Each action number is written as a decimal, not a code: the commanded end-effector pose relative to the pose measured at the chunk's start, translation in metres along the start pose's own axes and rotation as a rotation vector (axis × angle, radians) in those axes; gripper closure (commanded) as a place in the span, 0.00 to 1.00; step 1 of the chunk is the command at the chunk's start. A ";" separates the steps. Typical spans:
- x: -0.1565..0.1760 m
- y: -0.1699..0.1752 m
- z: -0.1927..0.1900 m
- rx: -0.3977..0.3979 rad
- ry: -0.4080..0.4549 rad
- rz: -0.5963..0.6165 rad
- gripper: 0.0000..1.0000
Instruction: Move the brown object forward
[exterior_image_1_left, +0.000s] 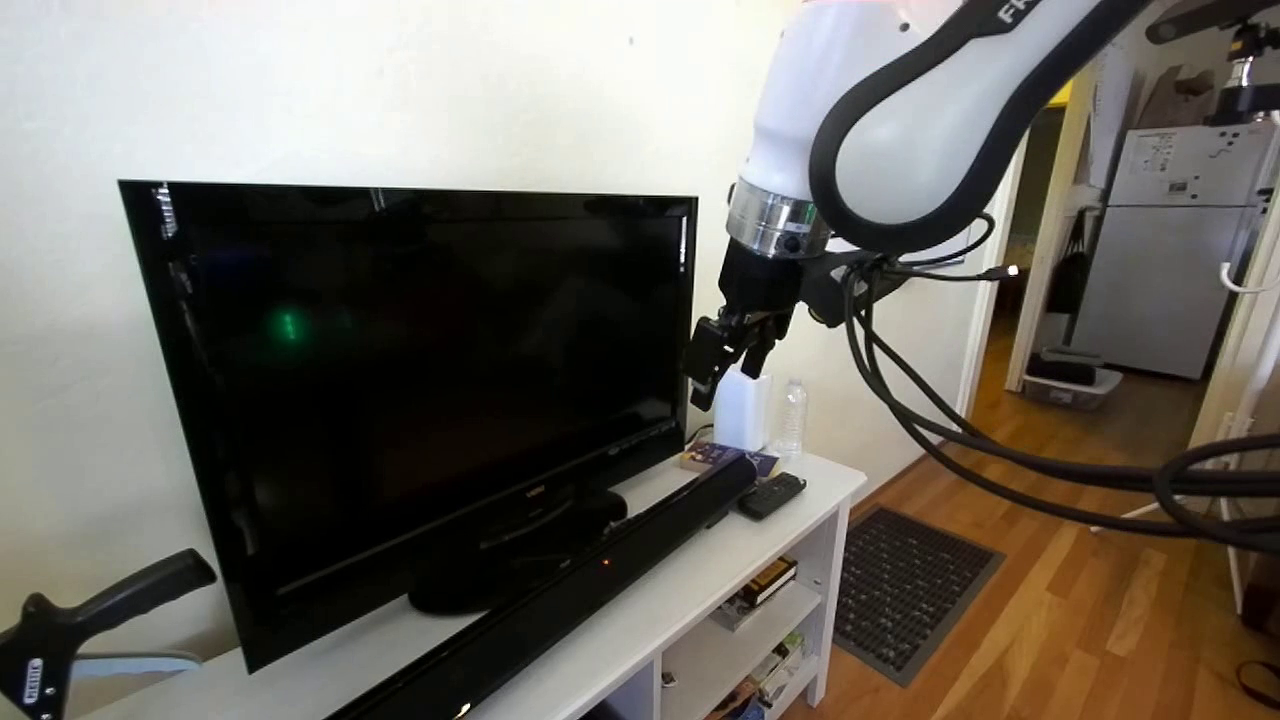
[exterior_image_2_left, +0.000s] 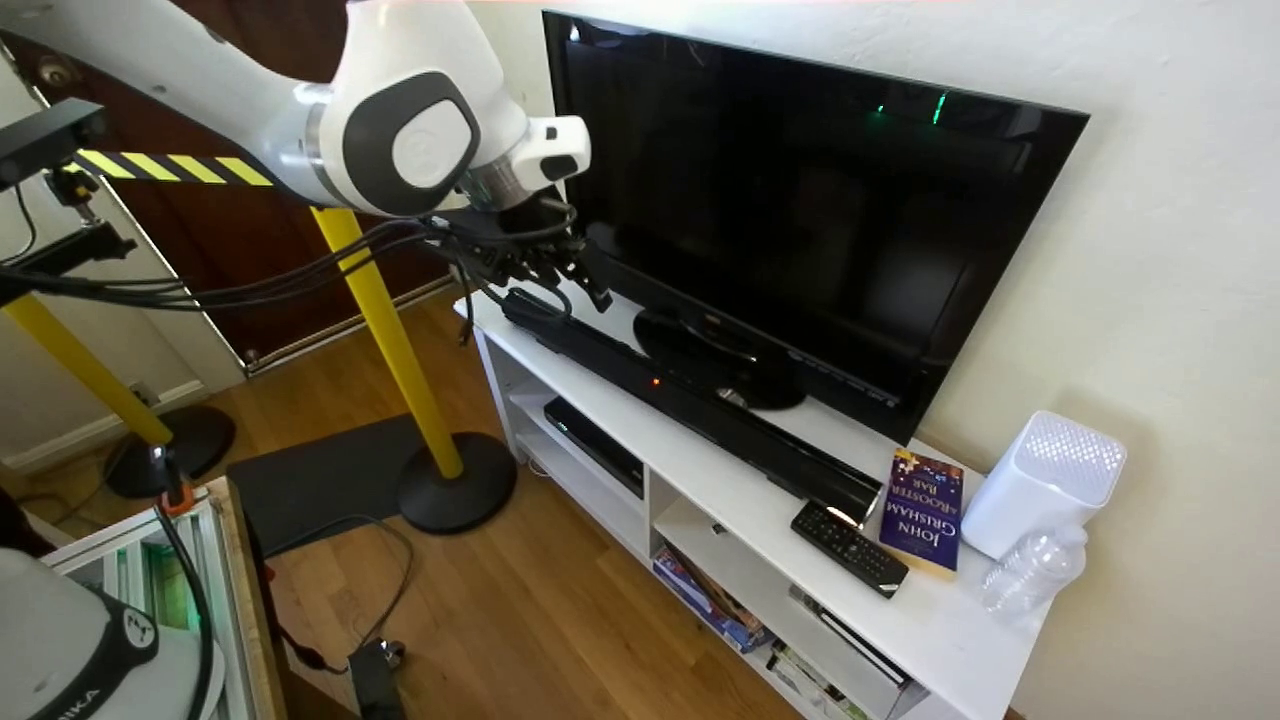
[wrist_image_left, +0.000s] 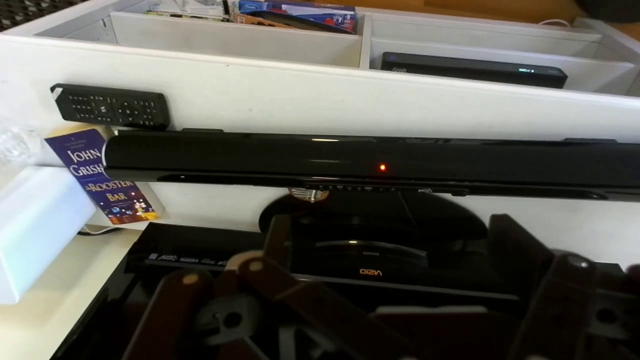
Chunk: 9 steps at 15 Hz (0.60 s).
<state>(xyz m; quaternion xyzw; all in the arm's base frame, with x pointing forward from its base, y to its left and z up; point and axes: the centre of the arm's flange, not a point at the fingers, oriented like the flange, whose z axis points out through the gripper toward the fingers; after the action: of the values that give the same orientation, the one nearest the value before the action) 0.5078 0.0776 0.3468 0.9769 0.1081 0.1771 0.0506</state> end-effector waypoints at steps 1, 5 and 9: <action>0.002 0.000 0.005 0.003 -0.005 0.007 0.00; 0.006 0.000 0.010 0.005 -0.008 0.013 0.00; 0.013 0.012 0.056 -0.032 -0.036 -0.004 0.00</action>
<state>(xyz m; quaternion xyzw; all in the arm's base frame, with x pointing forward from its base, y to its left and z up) 0.5178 0.0702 0.3312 0.9790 0.1044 0.1658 0.0571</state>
